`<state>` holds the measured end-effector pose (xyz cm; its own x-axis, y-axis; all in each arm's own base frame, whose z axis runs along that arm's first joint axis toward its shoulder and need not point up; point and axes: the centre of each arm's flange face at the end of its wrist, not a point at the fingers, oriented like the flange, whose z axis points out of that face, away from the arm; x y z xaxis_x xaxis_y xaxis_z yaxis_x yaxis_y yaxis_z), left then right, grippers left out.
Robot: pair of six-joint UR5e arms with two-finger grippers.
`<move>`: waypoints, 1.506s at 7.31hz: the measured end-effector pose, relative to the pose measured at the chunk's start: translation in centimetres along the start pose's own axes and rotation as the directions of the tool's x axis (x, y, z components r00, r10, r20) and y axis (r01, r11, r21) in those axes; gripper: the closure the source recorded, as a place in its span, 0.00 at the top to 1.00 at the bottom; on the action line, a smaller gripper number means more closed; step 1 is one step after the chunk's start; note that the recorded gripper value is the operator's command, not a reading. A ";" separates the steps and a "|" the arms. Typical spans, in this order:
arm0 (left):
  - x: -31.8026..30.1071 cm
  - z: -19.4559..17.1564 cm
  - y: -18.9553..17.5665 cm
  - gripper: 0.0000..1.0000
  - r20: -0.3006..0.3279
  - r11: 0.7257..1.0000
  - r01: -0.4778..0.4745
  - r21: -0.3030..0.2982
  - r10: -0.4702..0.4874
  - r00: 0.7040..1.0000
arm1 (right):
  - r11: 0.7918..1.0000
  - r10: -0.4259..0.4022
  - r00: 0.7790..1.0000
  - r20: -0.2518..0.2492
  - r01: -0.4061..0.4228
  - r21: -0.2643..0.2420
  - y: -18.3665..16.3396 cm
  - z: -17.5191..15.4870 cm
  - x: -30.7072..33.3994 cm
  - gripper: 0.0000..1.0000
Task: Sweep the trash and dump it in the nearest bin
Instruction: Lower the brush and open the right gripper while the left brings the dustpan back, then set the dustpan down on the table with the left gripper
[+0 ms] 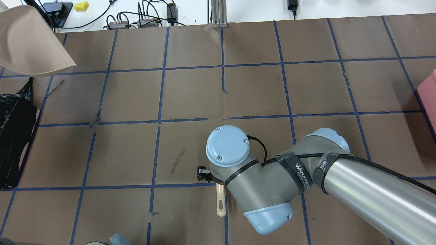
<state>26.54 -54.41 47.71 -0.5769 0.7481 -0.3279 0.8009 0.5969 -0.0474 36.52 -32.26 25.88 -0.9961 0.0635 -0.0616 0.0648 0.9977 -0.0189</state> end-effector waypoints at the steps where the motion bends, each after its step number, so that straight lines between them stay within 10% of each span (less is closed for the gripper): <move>1: 0.4 1.2 -2.7 0.08 -0.021 1.000 0.007 0.023 -0.006 1.000 | 0.999 -0.012 1.000 0.007 0.011 0.035 -2.4 -2.1 -0.2 1.00; 6: 5.5 6.2 -17.2 0.08 -0.150 0.992 0.101 0.072 -0.089 0.985 | 0.992 -0.018 1.000 -0.007 0.019 0.123 -15.5 -10.9 9.4 1.00; 11: 14.3 7.4 -30.1 0.08 -0.247 0.971 0.236 0.030 -0.222 0.943 | 0.997 -0.016 0.997 -0.081 0.022 0.075 -19.4 -18.9 21.5 1.00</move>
<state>-4.67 -63.80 37.44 -0.7613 0.6450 -0.0655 0.6465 0.7477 -0.1515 12.67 -49.82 43.73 -0.9986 0.0491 0.0196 0.0470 0.9944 -0.0951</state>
